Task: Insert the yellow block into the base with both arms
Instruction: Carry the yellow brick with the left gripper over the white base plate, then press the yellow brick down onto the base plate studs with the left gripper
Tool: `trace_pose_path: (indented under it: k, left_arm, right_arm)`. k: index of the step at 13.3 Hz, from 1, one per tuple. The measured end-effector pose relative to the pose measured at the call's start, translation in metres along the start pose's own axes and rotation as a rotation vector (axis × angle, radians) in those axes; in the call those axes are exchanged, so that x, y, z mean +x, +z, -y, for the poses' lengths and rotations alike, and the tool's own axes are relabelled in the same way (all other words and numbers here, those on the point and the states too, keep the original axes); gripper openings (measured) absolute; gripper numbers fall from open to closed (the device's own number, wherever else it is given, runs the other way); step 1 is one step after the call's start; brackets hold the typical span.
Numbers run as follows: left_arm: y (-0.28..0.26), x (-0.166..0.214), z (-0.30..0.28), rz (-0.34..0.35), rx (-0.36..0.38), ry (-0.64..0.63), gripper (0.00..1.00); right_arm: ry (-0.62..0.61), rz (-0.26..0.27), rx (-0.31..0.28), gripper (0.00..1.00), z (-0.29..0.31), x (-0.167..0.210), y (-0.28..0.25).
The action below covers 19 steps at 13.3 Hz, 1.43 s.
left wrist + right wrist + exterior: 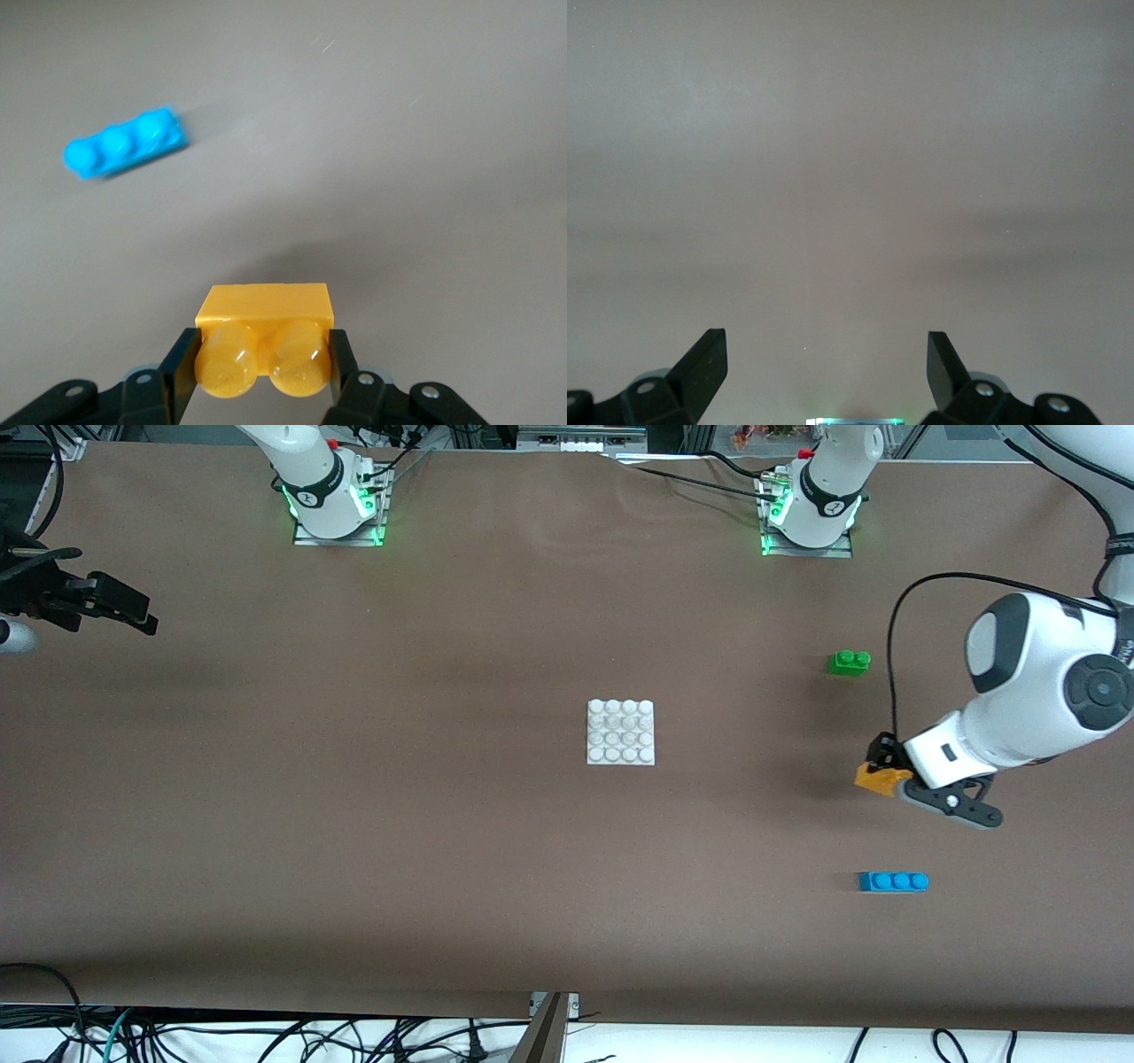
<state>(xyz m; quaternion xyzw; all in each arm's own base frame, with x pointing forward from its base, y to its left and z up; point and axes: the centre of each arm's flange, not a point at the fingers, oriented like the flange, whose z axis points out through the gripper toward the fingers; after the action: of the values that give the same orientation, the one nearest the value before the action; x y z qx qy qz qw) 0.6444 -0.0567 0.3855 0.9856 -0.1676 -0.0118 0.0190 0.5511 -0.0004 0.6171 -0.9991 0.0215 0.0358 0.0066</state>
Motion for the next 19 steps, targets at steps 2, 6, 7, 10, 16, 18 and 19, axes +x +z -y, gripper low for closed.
trace_pose_path:
  k: [2, 6, 7, 10, 16, 18, 19]
  left_arm:
    - [-0.011, 0.017, -0.072, 0.003, 0.001, -0.063, 0.63]
    - [-0.004, 0.030, -0.200, 0.020, -0.025, -0.132, 0.63]
    - [0.005, 0.030, -0.220, 0.036, -0.040, -0.145, 0.63]
    - [0.042, 0.025, -0.279, 0.103, -0.049, -0.192, 0.63]
    - [0.120, 0.007, -0.355, 0.226, -0.038, -0.174, 0.63]
    - [0.138, 0.007, -0.360, 0.236, -0.048, -0.172, 0.63]
    - [0.146, 0.008, -0.364, 0.225, -0.059, -0.169, 0.63]
  right_arm:
    - [-0.001, 0.000, 0.000, 1.00, 0.000, 0.000, 0.000]
    - [-0.005, 0.005, 0.000, 1.00, 0.003, 0.000, 0.001]
    - [-0.004, 0.009, 0.000, 1.00, 0.002, -0.001, 0.002]
    - [-0.004, 0.015, 0.000, 1.00, 0.003, -0.001, 0.004]
    - [-0.040, 0.027, -0.001, 1.00, 0.022, -0.002, 0.007]
    - [-0.049, 0.036, 0.035, 1.00, 0.030, -0.004, 0.008]
    - [-0.051, 0.033, 0.051, 1.00, 0.032, -0.004, 0.007]
